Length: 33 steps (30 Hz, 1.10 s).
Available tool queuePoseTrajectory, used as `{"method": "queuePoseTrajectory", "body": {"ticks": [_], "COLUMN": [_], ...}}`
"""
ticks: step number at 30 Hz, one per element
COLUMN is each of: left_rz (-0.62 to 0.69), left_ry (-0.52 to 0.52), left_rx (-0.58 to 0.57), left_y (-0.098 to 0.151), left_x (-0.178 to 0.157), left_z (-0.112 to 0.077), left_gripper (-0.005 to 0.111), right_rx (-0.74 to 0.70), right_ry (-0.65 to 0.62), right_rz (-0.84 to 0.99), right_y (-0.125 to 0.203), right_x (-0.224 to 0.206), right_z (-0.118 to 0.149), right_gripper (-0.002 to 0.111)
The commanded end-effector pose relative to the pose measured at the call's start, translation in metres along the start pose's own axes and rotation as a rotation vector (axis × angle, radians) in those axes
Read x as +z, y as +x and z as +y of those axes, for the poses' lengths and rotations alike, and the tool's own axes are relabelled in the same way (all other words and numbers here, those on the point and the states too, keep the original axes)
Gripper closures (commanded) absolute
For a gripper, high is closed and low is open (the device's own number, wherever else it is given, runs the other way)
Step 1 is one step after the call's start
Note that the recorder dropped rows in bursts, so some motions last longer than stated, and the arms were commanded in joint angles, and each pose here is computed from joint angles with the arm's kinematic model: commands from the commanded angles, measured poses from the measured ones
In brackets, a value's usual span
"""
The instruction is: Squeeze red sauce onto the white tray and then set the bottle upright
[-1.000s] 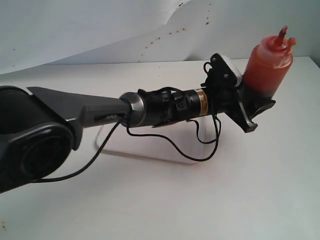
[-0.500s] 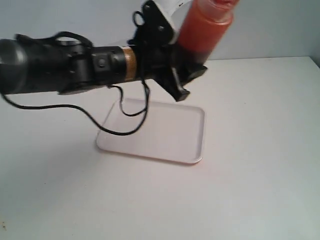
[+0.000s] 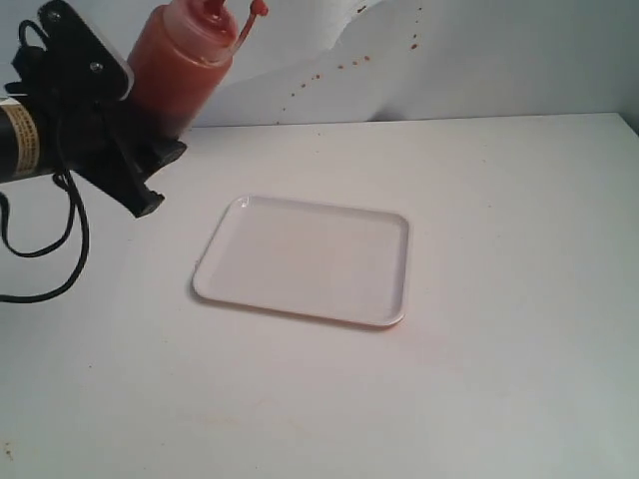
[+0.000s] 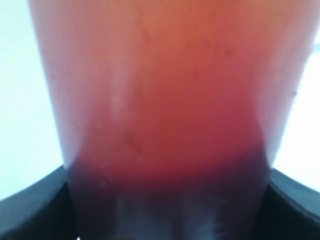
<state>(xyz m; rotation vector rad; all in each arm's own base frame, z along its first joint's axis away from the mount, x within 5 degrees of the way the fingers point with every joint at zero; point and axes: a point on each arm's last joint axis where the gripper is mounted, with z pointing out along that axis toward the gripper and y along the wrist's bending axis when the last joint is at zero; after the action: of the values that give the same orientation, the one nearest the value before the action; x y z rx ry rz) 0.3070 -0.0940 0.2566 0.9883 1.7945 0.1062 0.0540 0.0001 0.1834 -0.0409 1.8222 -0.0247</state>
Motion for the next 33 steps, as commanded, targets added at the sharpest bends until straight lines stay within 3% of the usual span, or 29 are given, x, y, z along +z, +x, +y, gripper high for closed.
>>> {"method": "queuePoseTrajectory", "body": {"ticks": [1, 5, 9, 13, 15, 18, 24, 33], "left_rz": [0.021, 0.078, 0.099, 0.107, 0.116, 0.128, 0.098, 0.105], "left_ry": [-0.046, -0.073, -0.07, -0.053, -0.065, -0.094, -0.158, -0.234], "left_rx": [0.044, 0.133, 0.307, 0.536, 0.585, 0.662, 0.741, 0.917], "left_y": [-0.001, 0.003, 0.005, 0.003, 0.002, -0.002, -0.022, -0.04], "left_x": [-0.014, -0.015, -0.015, -0.014, -0.014, -0.015, -0.017, -0.022], "left_z": [0.005, 0.007, 0.008, 0.005, 0.007, 0.013, 0.028, 0.045], "left_gripper": [0.107, 0.107, 0.107, 0.107, 0.107, 0.107, 0.107, 0.107], "right_rx": [-0.114, 0.081, 0.336, 0.461, 0.519, 0.522, 0.463, 0.379], "right_ry": [0.027, -0.018, -0.037, -0.054, -0.081, -0.149, -0.343, -0.522], "right_rz": [-0.04, -0.181, -0.407, -0.429, -0.423, -0.426, -0.501, -0.228], "right_y": [-0.003, -0.016, -0.035, -0.037, -0.037, -0.046, -0.098, -0.161], "right_x": [0.0, -0.002, -0.008, -0.008, -0.008, -0.013, -0.033, 0.017], "right_z": [-0.002, 0.001, -0.003, -0.004, -0.003, 0.0, 0.006, 0.051], "right_gripper": [0.108, 0.108, 0.108, 0.108, 0.108, 0.108, 0.108, 0.108]}}
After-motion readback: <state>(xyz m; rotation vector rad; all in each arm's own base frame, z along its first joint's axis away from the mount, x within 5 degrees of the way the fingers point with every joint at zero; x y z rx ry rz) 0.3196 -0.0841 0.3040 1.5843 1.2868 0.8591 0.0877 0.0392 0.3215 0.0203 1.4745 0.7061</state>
